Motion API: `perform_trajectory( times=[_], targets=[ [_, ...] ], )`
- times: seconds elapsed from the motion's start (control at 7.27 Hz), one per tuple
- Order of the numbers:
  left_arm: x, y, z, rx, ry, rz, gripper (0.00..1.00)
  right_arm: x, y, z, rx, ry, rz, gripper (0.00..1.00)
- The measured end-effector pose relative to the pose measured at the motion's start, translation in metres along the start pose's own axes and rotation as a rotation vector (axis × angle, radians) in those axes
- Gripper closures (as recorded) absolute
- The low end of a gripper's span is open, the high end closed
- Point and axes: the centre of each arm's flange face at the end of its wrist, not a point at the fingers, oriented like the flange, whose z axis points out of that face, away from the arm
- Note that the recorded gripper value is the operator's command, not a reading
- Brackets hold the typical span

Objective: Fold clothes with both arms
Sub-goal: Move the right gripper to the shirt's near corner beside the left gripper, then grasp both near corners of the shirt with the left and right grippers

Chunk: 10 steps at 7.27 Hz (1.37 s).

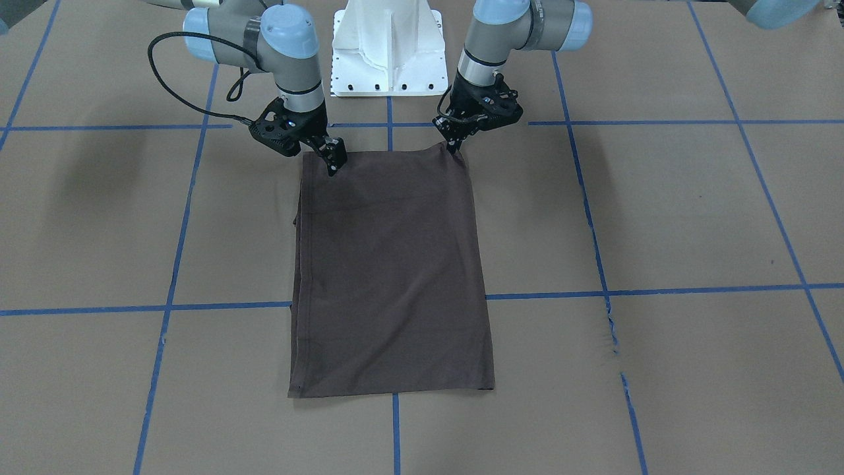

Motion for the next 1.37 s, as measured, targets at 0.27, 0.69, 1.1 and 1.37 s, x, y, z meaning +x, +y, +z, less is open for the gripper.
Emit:
perform_trajectory(
  times=[0.27, 0.69, 1.1, 1.37],
  targets=[
    [0.0003, -0.0007, -0.0006, 0.001, 0.001, -0.001, 1.0, 0.0037, 0.0081, 0.0052, -0.001, 0.009, -0.012, 0.06],
    [0.0007, -0.0018, -0.0013, 0.002, 0.003, -0.002, 1.0, 0.0026, 0.0114, 0.0049, -0.003, 0.007, -0.017, 0.94],
    [0.0009, -0.0033, -0.0017, 0.004, 0.003, -0.003, 1.0, 0.0014, 0.0132, 0.0044, -0.006, 0.008, -0.025, 1.0],
    [0.0014, -0.0038, -0.0029, 0.004, 0.005, -0.004, 1.0, 0.0001, 0.013, 0.0041, -0.005, 0.008, -0.027, 1.0]
  ],
)
